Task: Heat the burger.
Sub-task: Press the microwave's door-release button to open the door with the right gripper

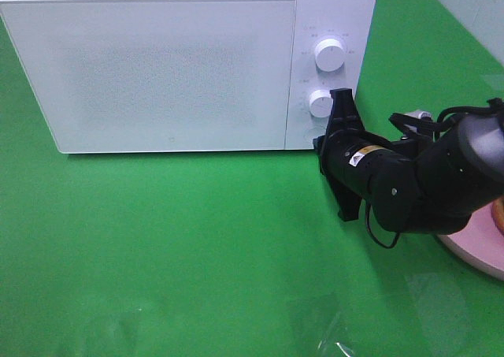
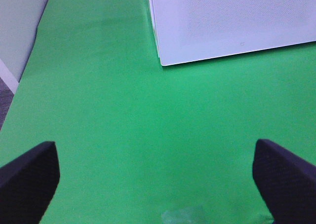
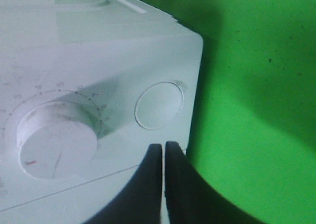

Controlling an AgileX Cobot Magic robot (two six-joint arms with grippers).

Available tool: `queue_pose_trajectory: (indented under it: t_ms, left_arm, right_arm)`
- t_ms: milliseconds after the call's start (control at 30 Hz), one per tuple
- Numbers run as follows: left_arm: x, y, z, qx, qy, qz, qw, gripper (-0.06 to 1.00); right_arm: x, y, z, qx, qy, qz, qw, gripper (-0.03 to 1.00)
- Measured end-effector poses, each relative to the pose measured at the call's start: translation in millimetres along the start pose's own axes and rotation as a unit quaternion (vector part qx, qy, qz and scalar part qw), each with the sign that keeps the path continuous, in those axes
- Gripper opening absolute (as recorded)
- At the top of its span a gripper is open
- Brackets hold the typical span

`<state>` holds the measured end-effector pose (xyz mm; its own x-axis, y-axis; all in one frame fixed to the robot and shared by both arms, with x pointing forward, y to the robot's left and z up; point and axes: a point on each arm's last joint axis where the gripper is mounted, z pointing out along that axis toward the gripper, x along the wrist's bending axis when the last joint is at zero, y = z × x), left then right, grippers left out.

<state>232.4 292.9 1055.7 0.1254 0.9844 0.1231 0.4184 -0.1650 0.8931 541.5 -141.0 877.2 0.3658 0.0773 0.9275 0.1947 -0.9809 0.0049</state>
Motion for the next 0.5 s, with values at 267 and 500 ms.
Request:
queue_pose_trajectory:
  t_ms: [267,500]
  left_arm:
    - [0.0,0.0,0.0,0.0,0.0,0.0,1.0,0.99]
    - [0.0,0.0,0.0,0.0,0.0,0.0,1.0,0.99]
  right_arm:
    - [1.0,5.9,14.1,-0.004,0.0,0.005,1.0,0.0]
    - [-4.7,3.0,25.0,0.002,-0.008,0.023,1.0,0.0]
